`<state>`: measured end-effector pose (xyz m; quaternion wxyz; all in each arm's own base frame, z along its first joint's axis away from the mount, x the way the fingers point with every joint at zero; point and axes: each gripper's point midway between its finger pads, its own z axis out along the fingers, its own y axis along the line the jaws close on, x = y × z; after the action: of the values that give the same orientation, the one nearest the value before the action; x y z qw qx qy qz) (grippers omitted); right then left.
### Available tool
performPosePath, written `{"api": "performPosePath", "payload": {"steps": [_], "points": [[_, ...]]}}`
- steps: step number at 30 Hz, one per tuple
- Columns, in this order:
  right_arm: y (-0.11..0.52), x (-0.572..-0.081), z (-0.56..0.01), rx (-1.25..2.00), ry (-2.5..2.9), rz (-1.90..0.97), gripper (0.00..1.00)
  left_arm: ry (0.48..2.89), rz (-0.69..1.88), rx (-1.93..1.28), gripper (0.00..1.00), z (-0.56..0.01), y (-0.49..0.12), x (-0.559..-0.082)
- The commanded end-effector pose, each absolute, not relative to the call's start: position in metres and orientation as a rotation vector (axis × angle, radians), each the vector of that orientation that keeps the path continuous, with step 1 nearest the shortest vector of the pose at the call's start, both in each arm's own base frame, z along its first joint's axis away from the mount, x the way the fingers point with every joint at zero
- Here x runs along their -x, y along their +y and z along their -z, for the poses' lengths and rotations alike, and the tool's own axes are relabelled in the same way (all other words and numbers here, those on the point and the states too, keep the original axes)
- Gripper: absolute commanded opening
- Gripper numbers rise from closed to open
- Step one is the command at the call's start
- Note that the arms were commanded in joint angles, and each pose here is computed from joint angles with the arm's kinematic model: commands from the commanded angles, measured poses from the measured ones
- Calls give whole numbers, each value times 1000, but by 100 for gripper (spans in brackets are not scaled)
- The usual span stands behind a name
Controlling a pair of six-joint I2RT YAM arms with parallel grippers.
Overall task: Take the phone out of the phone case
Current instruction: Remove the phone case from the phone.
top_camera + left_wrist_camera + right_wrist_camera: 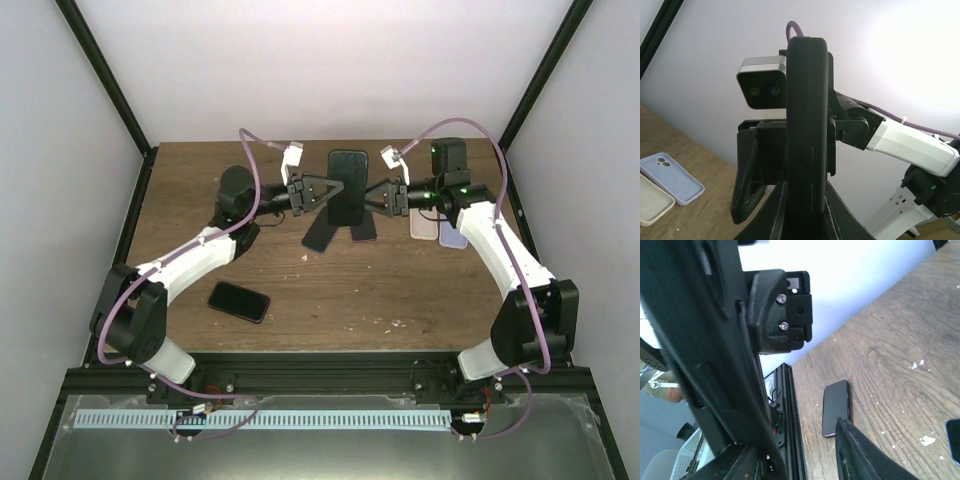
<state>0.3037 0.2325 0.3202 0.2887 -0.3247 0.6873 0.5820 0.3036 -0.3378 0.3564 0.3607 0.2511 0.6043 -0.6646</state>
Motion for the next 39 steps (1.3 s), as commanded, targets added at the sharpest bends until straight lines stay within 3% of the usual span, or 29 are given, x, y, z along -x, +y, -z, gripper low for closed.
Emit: {"api": "performPosePath", "payload": {"steps": [1,7,10,15,19,32,39], "points": [[234,-302,-417,1066,1447,-1418,34,1922,2092,-942,0,-264,-373,-209],[234,-289,-394,1080,1481,-1524,4,1920,2083,-866,0,-260,-381,-224],[233,-286,-372,1042,1538,-1548,1,1915,2051,-802,5,-260,-386,-239],[227,-294,-316,912,1722,-1481,1,1928,1918,-614,44,-254,-385,-276],[214,-304,-274,786,1862,-1371,1,2004,1623,-485,70,-235,-368,-305],[192,-316,-187,537,2145,-1212,1,2184,975,-413,77,-186,-321,-315],[173,-325,-150,291,2439,-1093,1,2150,615,-560,77,-189,-346,-299]]}}
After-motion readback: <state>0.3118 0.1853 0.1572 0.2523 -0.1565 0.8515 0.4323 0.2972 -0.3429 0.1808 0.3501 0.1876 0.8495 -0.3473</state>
